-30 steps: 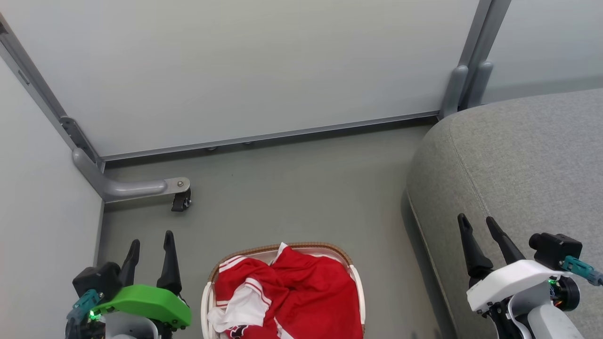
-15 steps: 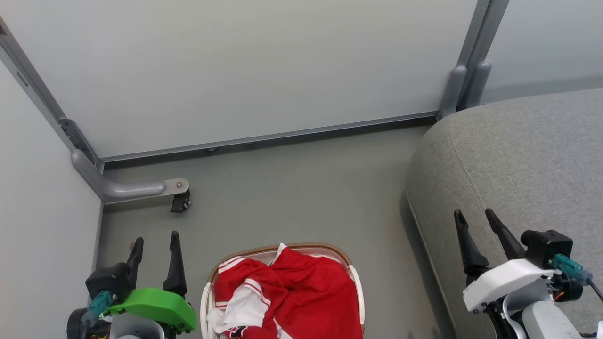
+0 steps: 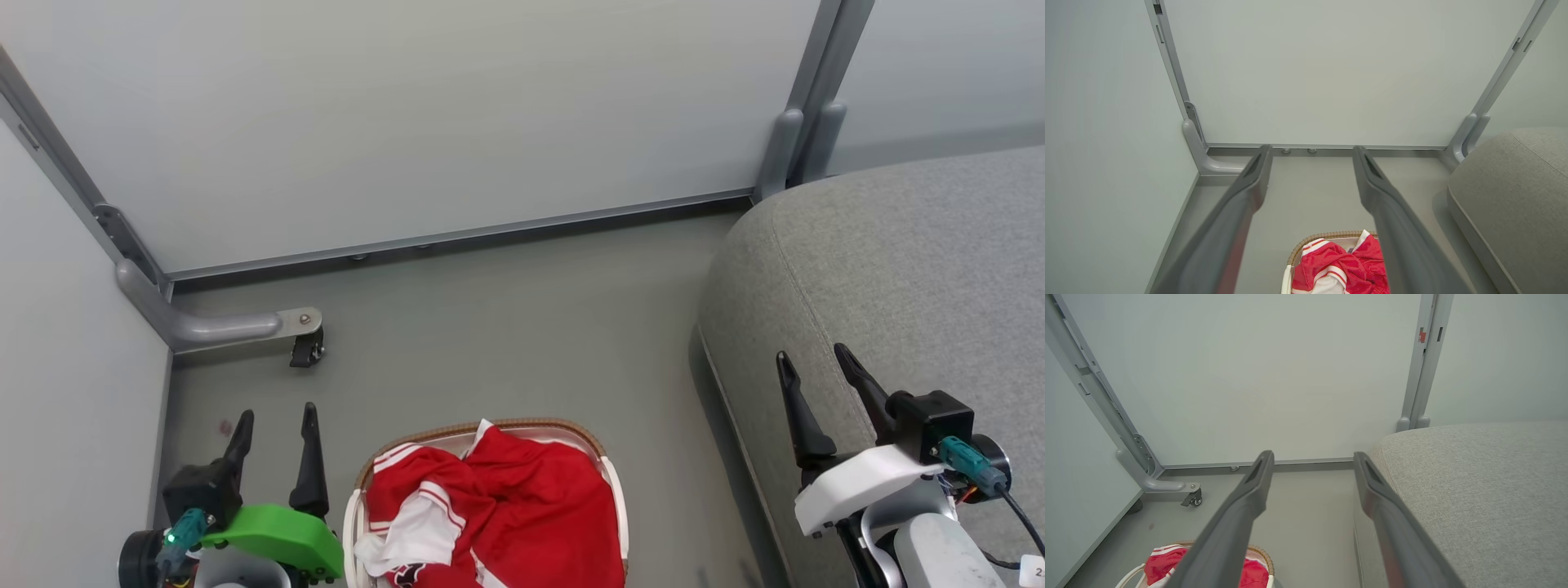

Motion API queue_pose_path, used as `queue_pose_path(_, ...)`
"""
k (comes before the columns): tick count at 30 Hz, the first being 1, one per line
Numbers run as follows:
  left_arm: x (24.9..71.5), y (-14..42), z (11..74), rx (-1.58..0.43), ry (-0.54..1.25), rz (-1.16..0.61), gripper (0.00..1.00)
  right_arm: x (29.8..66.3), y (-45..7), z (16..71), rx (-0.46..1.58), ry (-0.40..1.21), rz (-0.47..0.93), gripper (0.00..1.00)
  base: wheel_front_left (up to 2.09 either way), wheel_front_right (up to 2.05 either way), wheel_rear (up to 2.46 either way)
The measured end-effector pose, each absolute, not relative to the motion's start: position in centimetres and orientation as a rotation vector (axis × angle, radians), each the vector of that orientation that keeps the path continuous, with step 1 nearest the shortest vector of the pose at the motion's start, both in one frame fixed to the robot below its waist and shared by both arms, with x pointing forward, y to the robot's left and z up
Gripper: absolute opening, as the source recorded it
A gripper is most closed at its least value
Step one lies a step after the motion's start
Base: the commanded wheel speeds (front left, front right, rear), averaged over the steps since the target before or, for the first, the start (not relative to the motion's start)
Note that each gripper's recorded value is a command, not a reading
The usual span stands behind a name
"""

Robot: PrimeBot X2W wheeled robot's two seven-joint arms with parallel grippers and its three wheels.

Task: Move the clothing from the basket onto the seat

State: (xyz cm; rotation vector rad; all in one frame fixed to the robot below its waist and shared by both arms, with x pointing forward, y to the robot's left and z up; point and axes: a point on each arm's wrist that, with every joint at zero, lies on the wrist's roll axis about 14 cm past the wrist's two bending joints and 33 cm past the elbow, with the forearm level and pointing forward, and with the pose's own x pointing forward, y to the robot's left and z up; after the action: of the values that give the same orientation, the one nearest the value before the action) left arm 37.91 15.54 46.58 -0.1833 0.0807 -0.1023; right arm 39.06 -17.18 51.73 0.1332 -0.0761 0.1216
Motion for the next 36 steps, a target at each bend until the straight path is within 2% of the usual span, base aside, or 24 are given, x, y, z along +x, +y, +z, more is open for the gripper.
queue_pose_path(6,38.3,14.1,45.3,-0.178,0.114,-0.147,1.0,39.6,-17.0,51.2,0.09,-0.068,0.128,1.0,0.0,0.0,0.0)
queue_pose_path(21,43.0,7.5,39.5,-0.095,0.262,-0.363,1.0,44.9,-16.6,51.2,-0.006,-0.111,0.135,1.0,0.0,0.0,0.0)
queue_pose_path(28,45.0,6.0,34.5,-0.034,0.373,-0.458,1.0,47.4,-17.0,50.4,-0.019,-0.115,0.126,1.0,0.0,0.0,0.0)
queue_pose_path(36,45.6,5.1,27.5,0.022,0.54,-0.536,1.0,48.8,-17.5,46.9,0.005,-0.045,0.117,1.0,0.0,0.0,0.0)
